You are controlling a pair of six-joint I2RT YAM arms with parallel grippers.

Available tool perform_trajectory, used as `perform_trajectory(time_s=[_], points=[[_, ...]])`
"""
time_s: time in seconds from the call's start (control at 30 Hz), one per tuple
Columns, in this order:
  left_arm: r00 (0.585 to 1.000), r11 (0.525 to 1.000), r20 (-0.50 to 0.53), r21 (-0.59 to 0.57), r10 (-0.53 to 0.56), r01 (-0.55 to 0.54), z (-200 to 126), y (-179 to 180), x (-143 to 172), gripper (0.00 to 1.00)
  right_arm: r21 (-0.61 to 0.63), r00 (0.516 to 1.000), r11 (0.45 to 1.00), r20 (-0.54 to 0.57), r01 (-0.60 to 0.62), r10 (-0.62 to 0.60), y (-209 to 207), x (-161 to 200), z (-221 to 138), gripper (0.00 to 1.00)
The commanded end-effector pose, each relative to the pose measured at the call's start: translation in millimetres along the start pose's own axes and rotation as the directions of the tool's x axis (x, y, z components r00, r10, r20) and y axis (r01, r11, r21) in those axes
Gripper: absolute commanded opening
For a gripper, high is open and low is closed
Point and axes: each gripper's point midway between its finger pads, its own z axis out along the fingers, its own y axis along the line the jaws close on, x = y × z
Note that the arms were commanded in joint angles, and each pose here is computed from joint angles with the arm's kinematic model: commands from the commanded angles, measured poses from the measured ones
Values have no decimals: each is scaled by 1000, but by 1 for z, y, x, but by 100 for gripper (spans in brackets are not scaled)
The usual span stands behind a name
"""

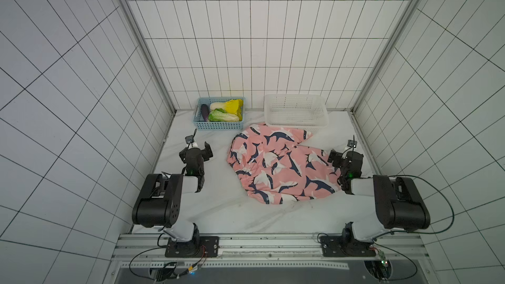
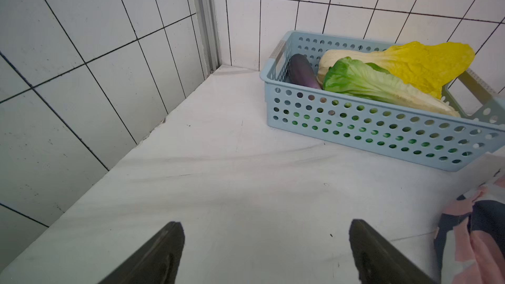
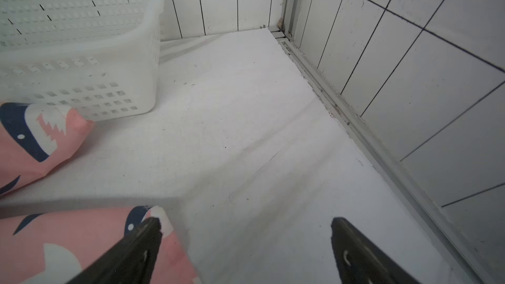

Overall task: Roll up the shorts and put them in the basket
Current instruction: Flatten out the shorts at the center of the board.

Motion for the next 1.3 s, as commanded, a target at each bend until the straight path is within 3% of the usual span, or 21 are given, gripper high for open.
perform_trajectory(time_s=[0.0, 0.67, 0.83, 0.97, 1.03, 1.1, 1.13, 1.17, 1.2, 1.27], points=[[1000, 1000, 18, -1, -13, 13, -2, 1, -6, 98, -2, 1000, 1000, 20, -3, 3, -1, -11, 2, 99], [1000, 1000, 19, 3, -15, 15, -2, 1, -6, 98, 0, 1000, 1000, 21, -3, 3, -1, -11, 2, 99], [998, 997, 47, -59, -40, 43, -6, 12, -25, 98, 76, 999, 996, -17, -39, 41, -16, -42, -8, 99], [996, 991, 2, -95, -90, 90, -19, 18, -52, 98, 44, 989, 989, 48, -140, 138, -15, -84, -33, 99], [965, 961, 16, -96, -260, 260, -26, 26, -72, 99, 39, 968, 968, 37, -248, 247, -16, -100, -47, 99], [870, 867, -23, -102, -493, 488, -33, 35, -79, 98, 92, 913, 912, -43, -400, 405, -21, -103, -63, 99], [852, 848, -26, -117, -523, 517, -35, 45, -84, 99, 143, 868, 867, -78, -477, 490, -26, -100, -74, 99], [787, 793, -103, -38, -608, 608, -36, 30, -85, 99, 179, 833, 833, -100, -523, 544, -29, -95, -81, 99], [775, 783, -146, -4, -615, 622, -38, 22, -87, 98, 178, 808, 813, -121, -554, 577, -28, -92, -85, 99], [794, 801, -245, 96, -557, 592, -49, -4, -91, 88, 76, 797, 822, -211, -564, 566, -11, -92, -93, 100]])
